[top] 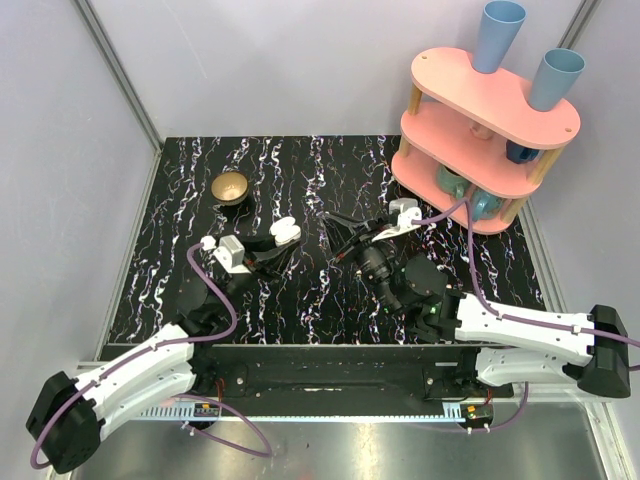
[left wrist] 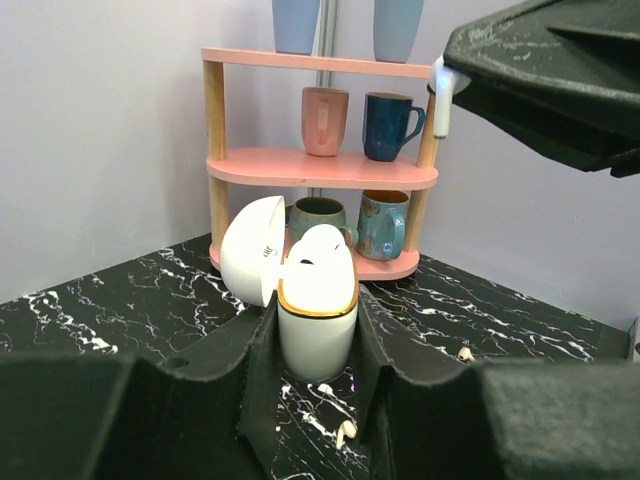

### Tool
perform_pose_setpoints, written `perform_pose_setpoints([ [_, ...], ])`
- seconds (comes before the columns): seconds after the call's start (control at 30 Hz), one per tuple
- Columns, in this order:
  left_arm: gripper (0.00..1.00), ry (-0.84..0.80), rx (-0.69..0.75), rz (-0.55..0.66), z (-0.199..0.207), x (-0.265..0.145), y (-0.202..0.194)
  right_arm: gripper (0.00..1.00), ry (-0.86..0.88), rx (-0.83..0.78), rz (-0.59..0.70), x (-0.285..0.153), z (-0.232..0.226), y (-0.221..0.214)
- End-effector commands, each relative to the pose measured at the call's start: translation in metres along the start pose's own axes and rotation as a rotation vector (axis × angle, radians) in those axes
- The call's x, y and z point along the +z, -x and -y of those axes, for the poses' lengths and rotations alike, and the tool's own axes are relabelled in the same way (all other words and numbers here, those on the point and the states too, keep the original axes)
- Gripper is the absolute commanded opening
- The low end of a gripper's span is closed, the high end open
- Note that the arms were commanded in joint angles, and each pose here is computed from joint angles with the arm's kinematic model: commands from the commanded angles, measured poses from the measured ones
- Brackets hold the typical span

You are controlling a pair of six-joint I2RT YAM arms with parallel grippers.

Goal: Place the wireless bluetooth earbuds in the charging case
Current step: Insert the left earbud into the left side groove of the charging case.

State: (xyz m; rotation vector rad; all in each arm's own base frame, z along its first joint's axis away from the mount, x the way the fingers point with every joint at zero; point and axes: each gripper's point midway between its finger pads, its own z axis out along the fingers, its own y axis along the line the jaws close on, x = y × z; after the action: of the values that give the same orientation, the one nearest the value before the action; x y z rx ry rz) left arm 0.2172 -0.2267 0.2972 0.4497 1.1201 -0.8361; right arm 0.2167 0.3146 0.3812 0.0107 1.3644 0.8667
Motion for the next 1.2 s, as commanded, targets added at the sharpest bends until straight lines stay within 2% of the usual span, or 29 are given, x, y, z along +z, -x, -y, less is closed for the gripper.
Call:
perform_pose_setpoints([
  [0.0, 0.0, -0.058, 0.013, 0.103, 0.01, 0.003, 0.024, 0.0, 0.047, 0.112, 0.08, 0.004, -0.023, 0.034],
  [0.63, 0.0, -0.14, -0.008, 0.146, 0.024, 0.008, 0.026, 0.0, 0.111, 0.184, 0.006, 0.008, -0.044, 0.01],
  [1.17, 0.0, -0.13, -0.002, 0.14, 0.022, 0.005, 0.02, 0.0, 0.15, 0.197, -0.05, 0.014, -0.06, -0.009],
])
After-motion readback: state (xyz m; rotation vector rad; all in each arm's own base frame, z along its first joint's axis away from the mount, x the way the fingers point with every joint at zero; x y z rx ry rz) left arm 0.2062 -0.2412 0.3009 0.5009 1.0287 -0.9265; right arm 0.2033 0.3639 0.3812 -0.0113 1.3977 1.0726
